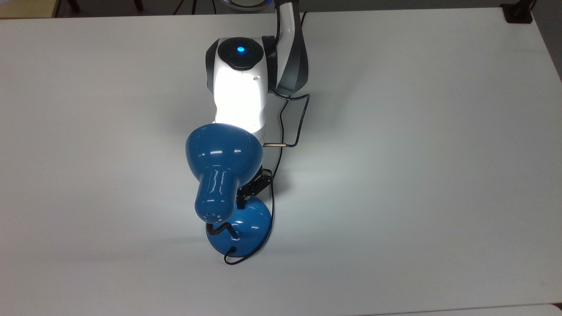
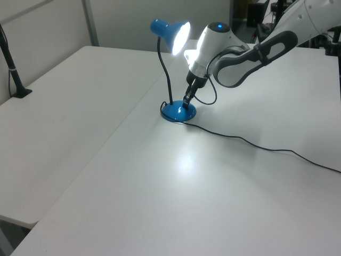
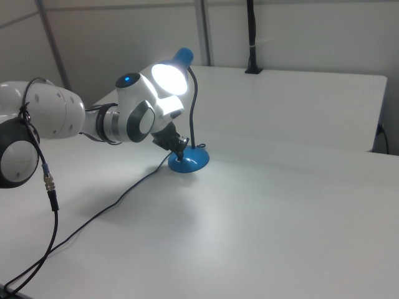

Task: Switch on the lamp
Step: 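Press down on the lamp base switch with the gripper fingers, then lift the gripper up and away from the lit lamp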

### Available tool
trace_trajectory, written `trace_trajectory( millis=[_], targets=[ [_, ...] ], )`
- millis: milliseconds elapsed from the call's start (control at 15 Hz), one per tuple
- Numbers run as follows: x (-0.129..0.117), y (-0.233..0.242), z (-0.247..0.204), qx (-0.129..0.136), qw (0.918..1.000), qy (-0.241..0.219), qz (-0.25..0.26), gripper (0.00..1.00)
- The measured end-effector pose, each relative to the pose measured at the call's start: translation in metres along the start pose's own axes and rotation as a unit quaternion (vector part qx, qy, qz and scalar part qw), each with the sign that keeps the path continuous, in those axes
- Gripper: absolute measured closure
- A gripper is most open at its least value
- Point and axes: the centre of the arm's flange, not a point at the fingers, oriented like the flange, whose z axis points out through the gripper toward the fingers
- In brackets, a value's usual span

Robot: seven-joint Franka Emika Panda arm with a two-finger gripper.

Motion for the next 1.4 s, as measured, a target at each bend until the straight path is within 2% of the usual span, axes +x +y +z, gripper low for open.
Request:
trace_trajectory(
  millis=[199, 465, 665, 931, 997, 1197, 1396],
  targets=[
    [0.005, 0.000, -0.003, -0.001, 1.0000, 0.006, 0.001, 0.99],
    [0.008, 0.012, -0.053, -0.003, 0.9997, 0.016, 0.020, 0.99],
    [-0.010, 0.024, -0.121, -0.007, 0.9980, -0.052, 0.033, 0.99],
    [-0.039, 0.035, -0.210, -0.003, 0.9884, -0.144, 0.050, 0.95],
    [-0.045, 0.037, -0.227, -0.002, 0.9855, -0.161, 0.053, 0.90],
    [-0.061, 0.042, -0.262, -0.002, 0.9775, -0.203, 0.057, 0.61],
    [-0.065, 0.045, -0.274, -0.003, 0.9742, -0.217, 0.060, 0.32]
  ],
)
